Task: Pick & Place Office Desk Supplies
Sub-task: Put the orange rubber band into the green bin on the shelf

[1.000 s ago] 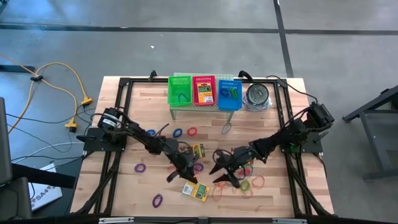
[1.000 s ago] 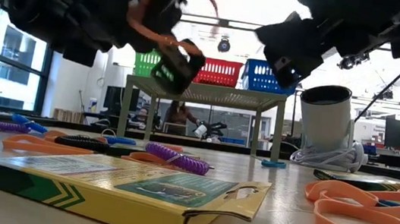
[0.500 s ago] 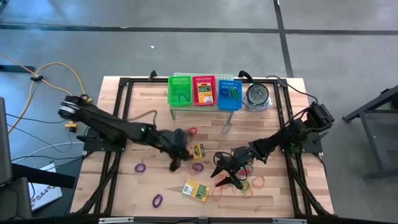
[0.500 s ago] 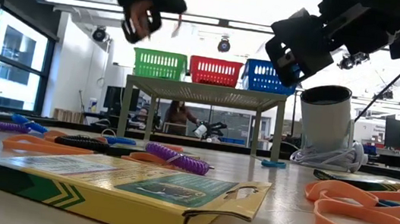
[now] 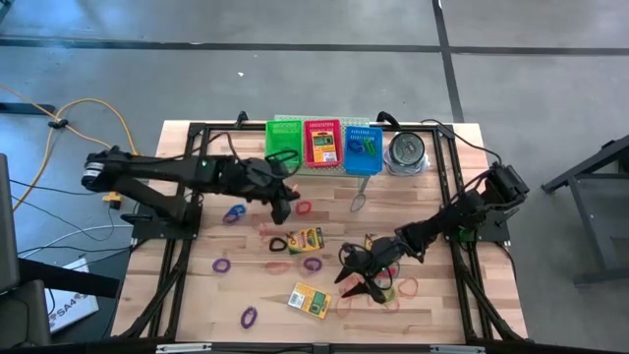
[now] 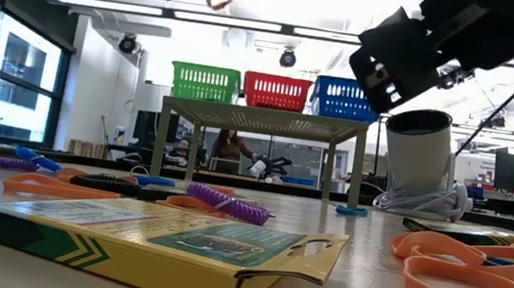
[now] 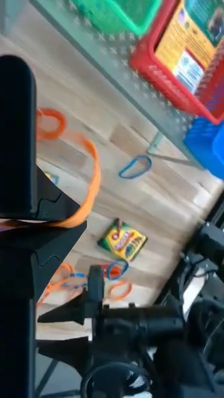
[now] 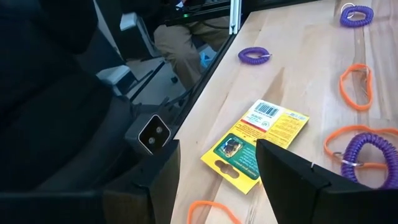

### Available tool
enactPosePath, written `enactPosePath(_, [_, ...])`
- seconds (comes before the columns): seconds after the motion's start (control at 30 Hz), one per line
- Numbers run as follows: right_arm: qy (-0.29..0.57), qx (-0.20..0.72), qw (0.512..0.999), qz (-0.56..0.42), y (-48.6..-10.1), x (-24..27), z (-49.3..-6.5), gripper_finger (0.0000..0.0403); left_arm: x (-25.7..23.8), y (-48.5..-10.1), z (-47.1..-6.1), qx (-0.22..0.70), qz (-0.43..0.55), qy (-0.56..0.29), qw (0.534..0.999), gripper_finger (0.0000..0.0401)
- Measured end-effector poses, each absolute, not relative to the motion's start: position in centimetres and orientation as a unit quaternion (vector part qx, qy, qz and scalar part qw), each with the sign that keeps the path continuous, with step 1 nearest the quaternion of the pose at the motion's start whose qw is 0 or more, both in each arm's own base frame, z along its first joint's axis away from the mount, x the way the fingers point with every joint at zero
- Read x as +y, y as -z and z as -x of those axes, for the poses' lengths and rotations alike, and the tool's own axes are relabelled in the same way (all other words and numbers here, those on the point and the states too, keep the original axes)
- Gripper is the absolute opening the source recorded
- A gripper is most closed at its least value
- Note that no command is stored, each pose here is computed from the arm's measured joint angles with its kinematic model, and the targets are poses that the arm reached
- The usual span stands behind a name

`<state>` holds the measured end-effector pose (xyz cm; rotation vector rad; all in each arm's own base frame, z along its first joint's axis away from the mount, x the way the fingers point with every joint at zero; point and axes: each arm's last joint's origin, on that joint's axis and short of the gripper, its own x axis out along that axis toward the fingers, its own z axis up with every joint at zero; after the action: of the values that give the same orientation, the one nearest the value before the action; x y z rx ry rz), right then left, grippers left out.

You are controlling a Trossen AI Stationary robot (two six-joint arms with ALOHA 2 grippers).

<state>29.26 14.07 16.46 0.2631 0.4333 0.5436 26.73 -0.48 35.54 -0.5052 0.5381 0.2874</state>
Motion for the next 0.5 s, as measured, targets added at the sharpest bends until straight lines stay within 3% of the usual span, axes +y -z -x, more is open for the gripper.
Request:
enactPosePath(0.27, [-0.263, 0.215, 0.93, -0.139, -16.4, 14.1, -29.2, 0.0199, 4.4, -35.7, -25.8, 0.29, 0.264, -0.217, 0.894, 0.0])
enactPosePath(0.5, [-0.259, 0.197, 0.936, -0.135, -16.7, 14.7, -29.0, 0.0199, 5.2, -37.9, -25.3, 0.271, 0.253, -0.189, 0.909, 0.0])
